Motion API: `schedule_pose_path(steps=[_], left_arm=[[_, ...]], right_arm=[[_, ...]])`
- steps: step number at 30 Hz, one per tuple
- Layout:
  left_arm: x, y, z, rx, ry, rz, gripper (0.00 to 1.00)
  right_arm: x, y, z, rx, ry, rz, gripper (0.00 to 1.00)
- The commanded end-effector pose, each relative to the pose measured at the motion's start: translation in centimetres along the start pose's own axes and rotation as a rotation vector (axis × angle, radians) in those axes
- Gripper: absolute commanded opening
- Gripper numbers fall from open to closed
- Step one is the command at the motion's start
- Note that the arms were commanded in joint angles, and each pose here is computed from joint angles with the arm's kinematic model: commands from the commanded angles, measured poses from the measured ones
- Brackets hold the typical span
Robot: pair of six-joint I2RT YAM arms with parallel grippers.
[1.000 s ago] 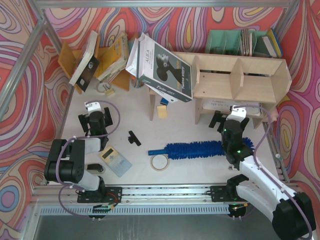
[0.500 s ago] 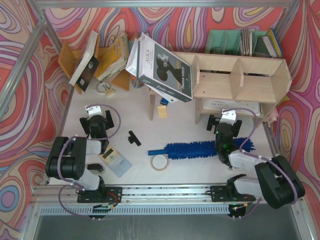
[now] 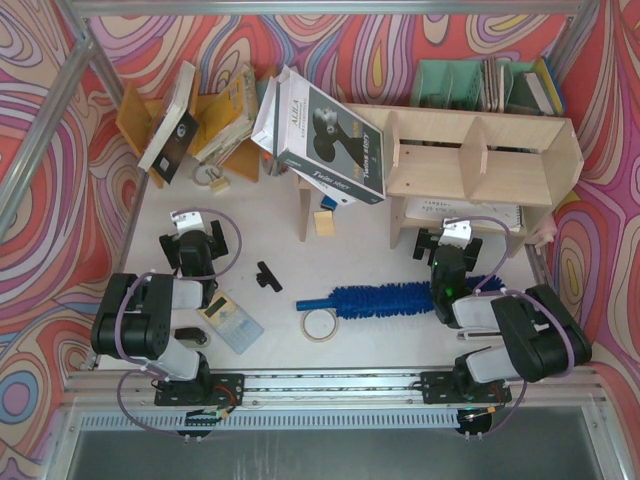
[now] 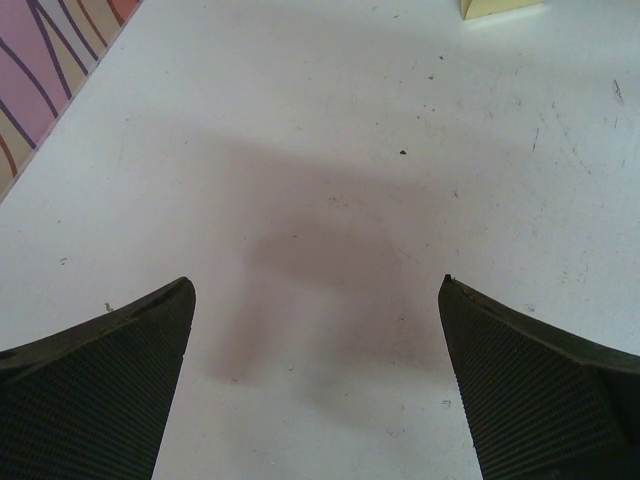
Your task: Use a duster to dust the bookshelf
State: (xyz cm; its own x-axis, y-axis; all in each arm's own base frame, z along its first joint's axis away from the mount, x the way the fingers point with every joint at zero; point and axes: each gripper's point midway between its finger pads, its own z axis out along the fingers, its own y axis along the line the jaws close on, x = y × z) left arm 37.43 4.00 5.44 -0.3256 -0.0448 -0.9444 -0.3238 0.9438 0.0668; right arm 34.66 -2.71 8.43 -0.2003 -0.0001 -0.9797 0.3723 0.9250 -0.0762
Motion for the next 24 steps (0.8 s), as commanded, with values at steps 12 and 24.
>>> schedule_pose_path(steps=[12,24], left_arm=[[-0.4,0.1,0.0,-0.003,-0.022,-0.024,0.98],[-0.4,0.1,0.0,-0.004,-0.023,-0.024,0.98]], right_arm=[[-1.5,1.9,1.8,-0.142,-0.069,-0.022,0.99],[-0.6,2.8,3.2,-0.239,-0.064,0.004,0.99]])
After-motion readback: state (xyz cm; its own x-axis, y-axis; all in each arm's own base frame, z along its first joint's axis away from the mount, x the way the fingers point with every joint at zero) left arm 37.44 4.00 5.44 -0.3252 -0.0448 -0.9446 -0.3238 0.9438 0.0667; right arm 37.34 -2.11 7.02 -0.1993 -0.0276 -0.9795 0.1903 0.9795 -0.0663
